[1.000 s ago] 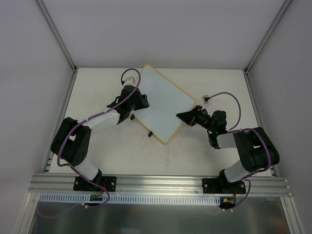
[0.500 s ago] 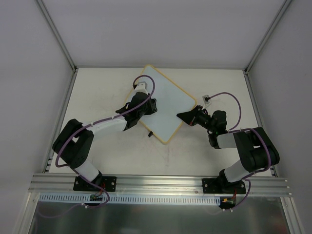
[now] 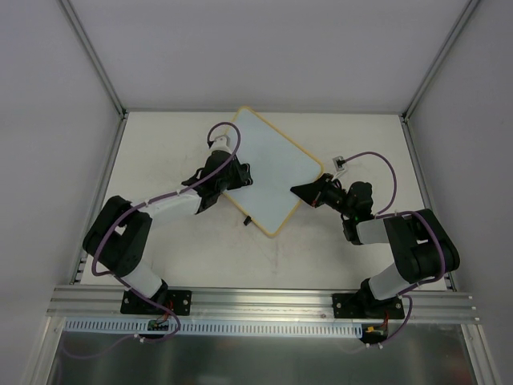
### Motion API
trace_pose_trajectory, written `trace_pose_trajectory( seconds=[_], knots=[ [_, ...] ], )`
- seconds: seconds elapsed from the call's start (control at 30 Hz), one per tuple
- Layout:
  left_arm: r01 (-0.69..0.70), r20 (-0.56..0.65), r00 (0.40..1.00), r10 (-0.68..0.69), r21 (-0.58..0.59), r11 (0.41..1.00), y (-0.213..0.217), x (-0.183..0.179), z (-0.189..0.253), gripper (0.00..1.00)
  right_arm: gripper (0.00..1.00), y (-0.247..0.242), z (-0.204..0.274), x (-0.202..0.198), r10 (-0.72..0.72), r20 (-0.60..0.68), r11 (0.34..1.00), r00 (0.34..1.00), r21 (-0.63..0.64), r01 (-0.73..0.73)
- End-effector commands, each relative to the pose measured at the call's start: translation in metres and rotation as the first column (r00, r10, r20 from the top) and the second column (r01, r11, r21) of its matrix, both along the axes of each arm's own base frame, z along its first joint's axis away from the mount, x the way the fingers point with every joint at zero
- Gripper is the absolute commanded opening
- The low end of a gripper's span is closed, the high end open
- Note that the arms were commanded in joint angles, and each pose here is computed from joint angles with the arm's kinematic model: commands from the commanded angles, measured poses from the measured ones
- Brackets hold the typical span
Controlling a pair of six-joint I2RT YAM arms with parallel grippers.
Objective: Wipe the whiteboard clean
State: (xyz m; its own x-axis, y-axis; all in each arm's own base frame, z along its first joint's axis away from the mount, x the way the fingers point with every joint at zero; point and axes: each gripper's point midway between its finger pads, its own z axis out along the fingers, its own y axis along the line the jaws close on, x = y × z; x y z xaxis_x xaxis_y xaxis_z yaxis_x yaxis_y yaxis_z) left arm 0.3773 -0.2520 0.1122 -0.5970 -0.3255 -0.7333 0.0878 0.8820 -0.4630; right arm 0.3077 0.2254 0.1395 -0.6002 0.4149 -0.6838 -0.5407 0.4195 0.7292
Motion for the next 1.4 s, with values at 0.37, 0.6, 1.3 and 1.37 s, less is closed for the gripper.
trace_pose_trajectory(
  seconds=[0.37,0.6,1.3,1.37],
  knots=[
    [-0.244,-0.251,0.936,0.246,0.039,0.969,0.083,-0.034,-0.098,0.00,0.00,0.015,0.052,-0.013,0.113,0.270,0.992,0.956,0.016,-0.122],
    [-0.288,-0.286,0.918,0.276,-0.001,0.958,0.090,-0.044,-0.112,0.00,0.00,0.015,0.052,-0.014,0.113,0.271,0.992,0.956,0.016,-0.122],
    [-0.133,-0.193,0.974,0.119,-0.059,0.989,0.018,-0.039,-0.081,0.00,0.00,0.015,0.052,-0.013,0.115,0.271,0.992,0.956,0.016,-0.124],
    [-0.111,-0.166,0.981,0.103,-0.041,0.993,0.007,-0.039,-0.069,0.00,0.00,0.015,0.052,-0.014,0.116,0.270,0.992,0.956,0.017,-0.125]
  ],
)
